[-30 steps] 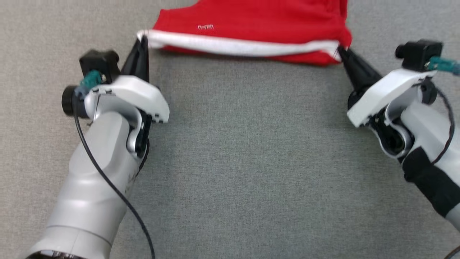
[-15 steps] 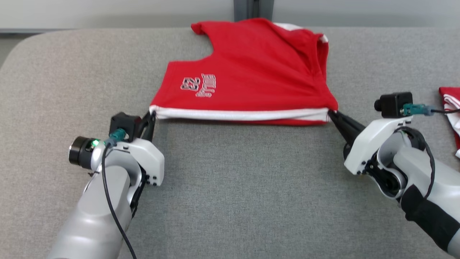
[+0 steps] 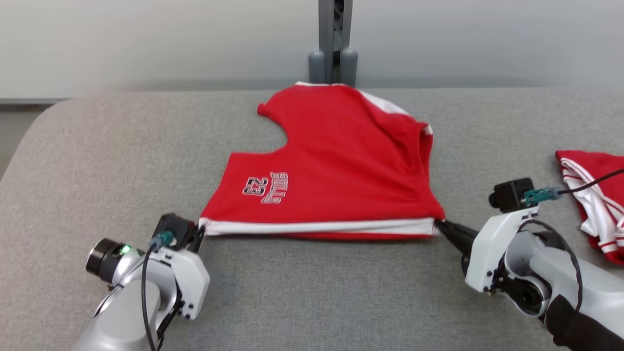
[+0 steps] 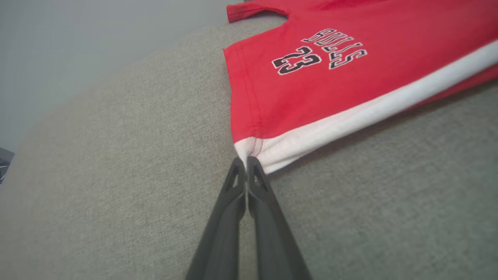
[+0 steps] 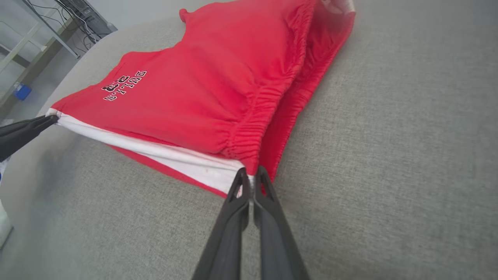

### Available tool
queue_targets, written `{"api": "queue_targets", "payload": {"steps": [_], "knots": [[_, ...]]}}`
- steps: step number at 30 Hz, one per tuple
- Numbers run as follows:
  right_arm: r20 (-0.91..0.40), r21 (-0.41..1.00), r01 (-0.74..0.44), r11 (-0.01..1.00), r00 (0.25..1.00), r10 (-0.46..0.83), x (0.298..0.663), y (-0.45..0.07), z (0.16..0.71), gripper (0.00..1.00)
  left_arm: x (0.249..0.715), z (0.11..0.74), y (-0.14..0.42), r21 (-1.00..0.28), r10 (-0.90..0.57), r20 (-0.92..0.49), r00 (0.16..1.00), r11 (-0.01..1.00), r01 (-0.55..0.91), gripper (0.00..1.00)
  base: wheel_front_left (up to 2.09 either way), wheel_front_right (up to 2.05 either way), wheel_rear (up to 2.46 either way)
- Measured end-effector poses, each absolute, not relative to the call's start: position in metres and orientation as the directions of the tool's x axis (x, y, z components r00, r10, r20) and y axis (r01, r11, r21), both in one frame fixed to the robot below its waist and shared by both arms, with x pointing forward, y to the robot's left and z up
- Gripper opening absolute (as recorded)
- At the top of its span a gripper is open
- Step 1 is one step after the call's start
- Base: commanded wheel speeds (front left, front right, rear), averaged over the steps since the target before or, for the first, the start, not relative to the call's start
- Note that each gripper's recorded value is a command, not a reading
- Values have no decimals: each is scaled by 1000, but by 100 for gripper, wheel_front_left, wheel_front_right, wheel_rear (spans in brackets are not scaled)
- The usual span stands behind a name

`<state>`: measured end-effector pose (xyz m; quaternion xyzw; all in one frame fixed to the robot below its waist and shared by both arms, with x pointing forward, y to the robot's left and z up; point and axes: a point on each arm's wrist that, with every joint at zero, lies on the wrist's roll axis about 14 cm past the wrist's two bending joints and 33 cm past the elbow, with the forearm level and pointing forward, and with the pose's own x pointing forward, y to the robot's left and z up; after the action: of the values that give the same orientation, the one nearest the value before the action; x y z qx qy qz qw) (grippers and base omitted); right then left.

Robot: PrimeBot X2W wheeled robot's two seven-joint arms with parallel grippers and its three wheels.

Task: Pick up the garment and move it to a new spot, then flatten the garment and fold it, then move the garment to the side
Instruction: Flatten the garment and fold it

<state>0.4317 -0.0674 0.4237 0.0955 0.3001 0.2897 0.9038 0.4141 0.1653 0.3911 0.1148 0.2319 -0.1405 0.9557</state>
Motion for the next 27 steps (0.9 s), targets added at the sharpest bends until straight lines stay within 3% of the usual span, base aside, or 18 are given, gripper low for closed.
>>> {"api": "queue_targets", "payload": {"steps": [9,27], "knots": [[-544,373,-492,787,571,615,389,-71,429,0,381,383,169,189,-239,-564,790,894,406,0,0,0,0],[-695,508,-488,710,254,673,291,-85,422,0,274,400,170,72,-314,-770,555,822,565,0,0,0,0]]}}
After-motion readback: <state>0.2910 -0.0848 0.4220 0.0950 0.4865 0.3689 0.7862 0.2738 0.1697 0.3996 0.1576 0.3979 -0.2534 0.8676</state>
